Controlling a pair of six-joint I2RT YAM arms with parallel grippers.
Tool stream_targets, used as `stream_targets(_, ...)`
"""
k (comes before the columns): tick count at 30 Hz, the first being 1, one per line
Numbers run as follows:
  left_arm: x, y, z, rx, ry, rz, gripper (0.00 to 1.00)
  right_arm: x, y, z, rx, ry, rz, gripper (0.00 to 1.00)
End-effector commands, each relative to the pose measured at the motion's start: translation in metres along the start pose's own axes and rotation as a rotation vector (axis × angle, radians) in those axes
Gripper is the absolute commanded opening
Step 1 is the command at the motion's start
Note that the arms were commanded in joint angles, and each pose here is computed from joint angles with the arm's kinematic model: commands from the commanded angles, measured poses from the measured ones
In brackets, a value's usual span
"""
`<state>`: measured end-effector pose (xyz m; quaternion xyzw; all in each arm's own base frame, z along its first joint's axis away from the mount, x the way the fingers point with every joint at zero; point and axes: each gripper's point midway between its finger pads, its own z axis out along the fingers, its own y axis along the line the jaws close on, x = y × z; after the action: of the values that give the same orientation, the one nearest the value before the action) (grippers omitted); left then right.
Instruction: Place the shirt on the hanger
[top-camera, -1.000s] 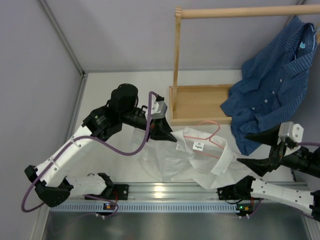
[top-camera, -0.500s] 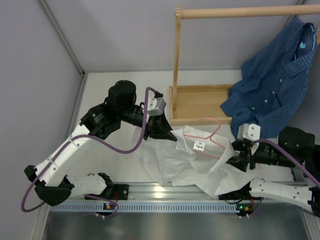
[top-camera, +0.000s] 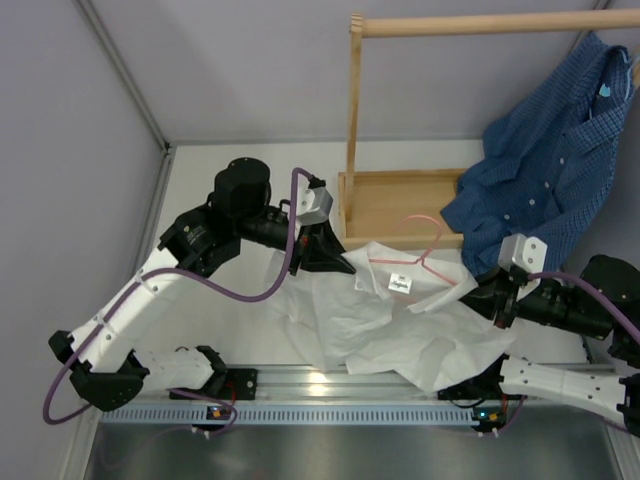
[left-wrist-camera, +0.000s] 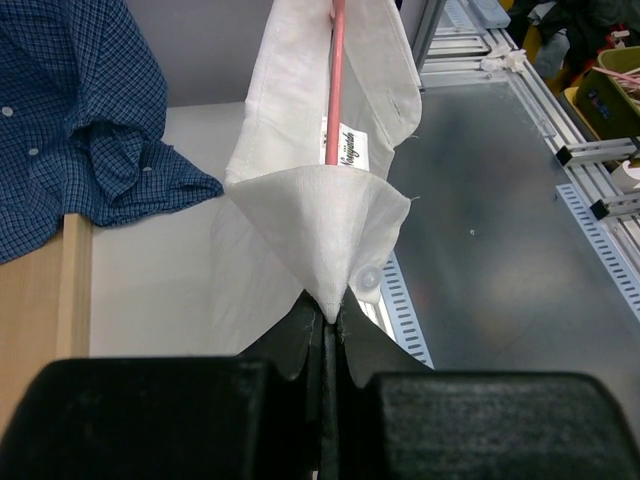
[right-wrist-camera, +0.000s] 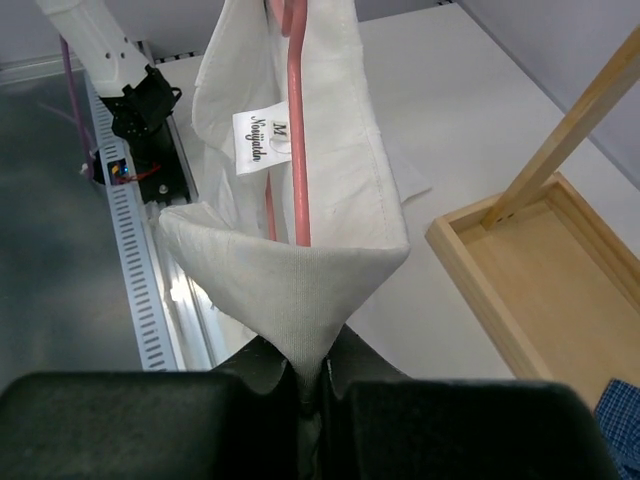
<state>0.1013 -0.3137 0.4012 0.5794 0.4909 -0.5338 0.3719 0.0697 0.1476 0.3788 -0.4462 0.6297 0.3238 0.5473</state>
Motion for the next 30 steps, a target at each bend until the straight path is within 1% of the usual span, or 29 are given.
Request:
stream_targets(1, -0.033, -0.013, -0.010, -0.002, -0.069, 0.101, 0.00, -0.025, -0.008, -0.003, 0.042, -0.105, 0.012, 0.00)
stream_targets(2, -0.035, -0.014, -0.011, -0.003, -0.075, 0.105, 0.00, -0.025, -0.004, -0.002, 0.021, -0.102, 0.008, 0.12)
stream_targets(3, -0.036, -0.015, -0.011, -0.001, -0.078, 0.103, 0.00, -0.022, -0.004, 0.000, 0.018, -0.090, 0.005, 0.20)
stream_targets(4, -0.037, -0.015, -0.011, 0.001, -0.083, 0.108, 0.00, -0.019, 0.002, 0.001, -0.013, -0.080, 0.004, 0.26)
stream_targets(5, -0.041, -0.017, -0.012, 0.002, -0.092, 0.114, 0.00, -0.017, 0.007, 0.002, -0.043, -0.072, -0.006, 0.34)
stream_targets(8, -0.042, -0.017, -0.012, 0.005, -0.097, 0.115, 0.00, -0.006, 0.012, 0.008, -0.070, -0.027, -0.011, 0.45)
stream_targets(9, -0.043, -0.018, -0.012, 0.006, -0.098, 0.116, 0.00, -0.003, 0.013, 0.008, -0.078, -0.016, -0.013, 0.53)
stream_targets(10, -0.043, -0.018, -0.012, 0.006, -0.098, 0.118, 0.00, 0.000, 0.014, 0.008, -0.084, -0.002, -0.015, 0.55)
stream_targets(12, -0.042, -0.019, -0.012, 0.009, -0.098, 0.116, 0.00, 0.007, 0.018, 0.002, -0.103, 0.022, -0.012, 0.67)
stream_targets(13, -0.042, -0.019, -0.012, 0.015, -0.098, 0.115, 0.00, 0.009, 0.019, -0.001, -0.109, 0.029, -0.012, 0.69)
stream_targets(15, -0.041, -0.021, -0.013, 0.025, -0.097, 0.114, 0.00, 0.012, 0.019, -0.010, -0.107, 0.033, 0.001, 0.70)
stream_targets(20, -0.037, -0.021, -0.009, 0.067, -0.089, 0.098, 0.00, -0.003, 0.026, -0.041, -0.141, -0.064, 0.004, 0.69)
stream_targets(21, -0.037, -0.021, -0.008, 0.071, -0.088, 0.093, 0.00, -0.010, 0.025, -0.044, -0.137, -0.082, 0.006, 0.71)
stream_targets(25, -0.035, -0.019, -0.007, 0.077, -0.086, 0.096, 0.00, -0.021, 0.010, -0.035, -0.057, -0.062, 0.026, 0.83)
stream_targets(26, -0.035, -0.020, -0.006, 0.083, -0.086, 0.096, 0.00, -0.022, 0.005, -0.032, -0.029, -0.053, 0.031, 0.84)
stream_targets(30, -0.035, -0.020, -0.007, 0.085, -0.086, 0.098, 0.00, -0.027, 0.006, -0.014, -0.038, -0.010, 0.032, 0.83)
